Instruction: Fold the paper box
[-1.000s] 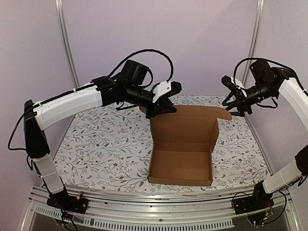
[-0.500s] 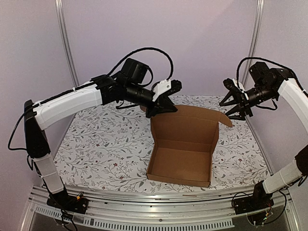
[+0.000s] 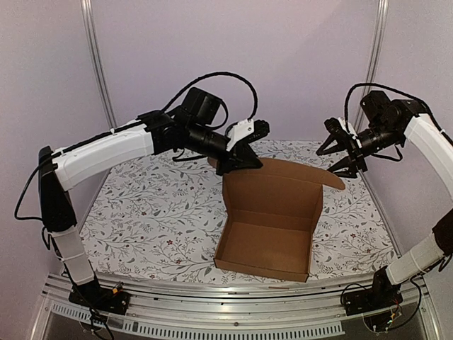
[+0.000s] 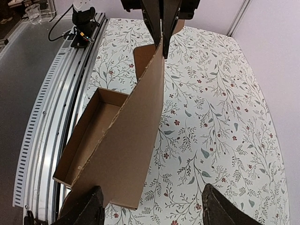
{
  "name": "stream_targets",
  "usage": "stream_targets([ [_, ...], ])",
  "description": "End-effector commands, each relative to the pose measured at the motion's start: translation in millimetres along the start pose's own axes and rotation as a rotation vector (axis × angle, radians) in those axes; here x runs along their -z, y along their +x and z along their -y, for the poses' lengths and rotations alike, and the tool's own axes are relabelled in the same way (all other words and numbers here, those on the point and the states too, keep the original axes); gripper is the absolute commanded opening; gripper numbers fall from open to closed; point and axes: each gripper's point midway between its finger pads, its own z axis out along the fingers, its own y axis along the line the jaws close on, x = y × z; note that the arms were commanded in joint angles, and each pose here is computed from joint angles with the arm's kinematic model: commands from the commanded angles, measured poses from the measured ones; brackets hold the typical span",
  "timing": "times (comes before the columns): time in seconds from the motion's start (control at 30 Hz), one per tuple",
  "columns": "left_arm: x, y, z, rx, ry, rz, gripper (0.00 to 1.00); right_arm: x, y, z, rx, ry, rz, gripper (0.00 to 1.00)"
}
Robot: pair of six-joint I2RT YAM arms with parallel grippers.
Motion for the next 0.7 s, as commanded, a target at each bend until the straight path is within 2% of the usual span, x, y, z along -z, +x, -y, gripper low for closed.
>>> stream_targets([
  [0.0,9.6,-7.2,-15.6,0.014,-0.071,0.027,0.0,12.0,20.3,-62.1,-0.182,-0.167,-0.157,0.71],
  [0.4,11.4,-1.4,-14.4,0.015,-0.071,0.012,0.0,26.7,21.5,-75.4,-0.2,-0.208,-0.208,0.71],
  [0.67,11.2,1.1,-9.5,0.024,-0.042,0.003,0.0,24.3,38.1,-79.4,-0.223,-0.231,-0.272,0.72],
])
